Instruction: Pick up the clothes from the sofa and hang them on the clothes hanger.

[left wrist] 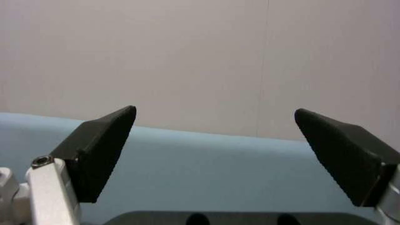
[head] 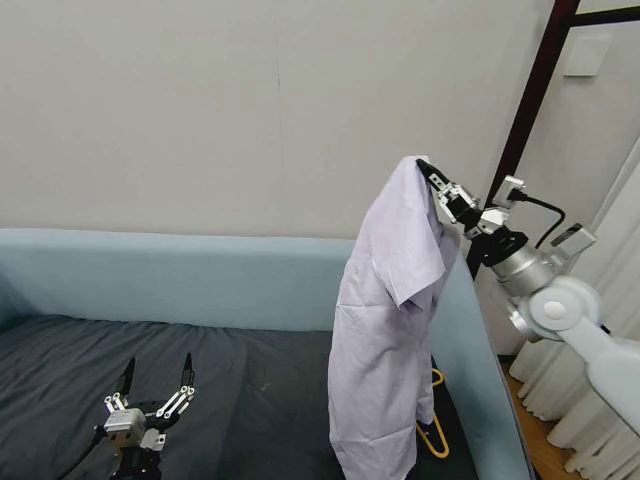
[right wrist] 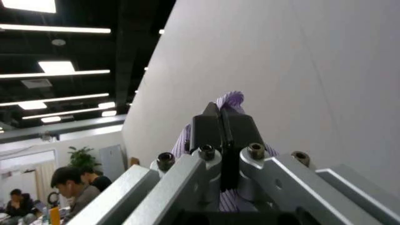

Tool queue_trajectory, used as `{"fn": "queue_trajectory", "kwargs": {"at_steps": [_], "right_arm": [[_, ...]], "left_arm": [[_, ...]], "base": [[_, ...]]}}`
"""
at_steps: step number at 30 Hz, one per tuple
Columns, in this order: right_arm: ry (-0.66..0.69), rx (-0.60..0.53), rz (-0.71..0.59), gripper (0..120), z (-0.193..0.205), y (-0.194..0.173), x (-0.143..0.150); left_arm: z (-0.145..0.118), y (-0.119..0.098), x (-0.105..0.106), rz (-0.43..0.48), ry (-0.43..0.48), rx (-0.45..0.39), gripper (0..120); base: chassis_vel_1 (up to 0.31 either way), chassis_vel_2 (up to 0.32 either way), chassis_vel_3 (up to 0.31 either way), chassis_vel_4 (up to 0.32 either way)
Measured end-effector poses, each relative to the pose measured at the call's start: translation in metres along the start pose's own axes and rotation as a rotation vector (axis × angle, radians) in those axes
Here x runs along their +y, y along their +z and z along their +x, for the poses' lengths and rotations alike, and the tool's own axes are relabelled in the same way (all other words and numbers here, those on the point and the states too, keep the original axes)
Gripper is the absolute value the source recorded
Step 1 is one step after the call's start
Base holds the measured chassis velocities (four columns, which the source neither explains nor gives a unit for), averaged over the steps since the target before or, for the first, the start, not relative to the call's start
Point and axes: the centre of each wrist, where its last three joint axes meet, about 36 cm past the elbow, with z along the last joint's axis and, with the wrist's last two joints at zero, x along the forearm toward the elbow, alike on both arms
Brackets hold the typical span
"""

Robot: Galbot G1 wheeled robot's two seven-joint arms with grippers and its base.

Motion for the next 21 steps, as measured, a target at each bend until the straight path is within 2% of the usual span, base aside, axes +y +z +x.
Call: {"fn": "queue_trajectory", "kwargs": {"at_steps": [1, 6, 14, 18, 21], "right_arm": [[0.000, 0.000, 0.000, 0, 0.000, 0.000, 0.000], [-0.109, 0.004, -0.033, 0, -0.060, 0.019, 0.011], [-0.172, -0.036, -0.052, 0, -0.106, 0.028, 0.020], [-0.129, -0.020, -0.050, 0, -0.087, 0.042, 0.006], [-0.004, 0.096, -0.017, 0, -0.018, 0.080, -0.017]], "left_arm": [[0.000, 0.000, 0.000, 0.000, 0.000, 0.000, 100], [0.000, -0.001, 0.006, -0.010, -0.029, 0.001, 100], [0.002, 0.000, 0.011, -0.019, -0.047, 0.006, 100], [0.003, 0.003, 0.012, -0.020, -0.051, 0.012, 100], [0.001, 0.005, 0.012, -0.021, -0.053, 0.011, 100]], "base": [[0.000, 0.000, 0.000, 0.000], [0.000, 0.000, 0.000, 0.000], [0.000, 0.000, 0.000, 0.000], [0.000, 0.000, 0.000, 0.000], [0.000, 0.000, 0.000, 0.000]]}}
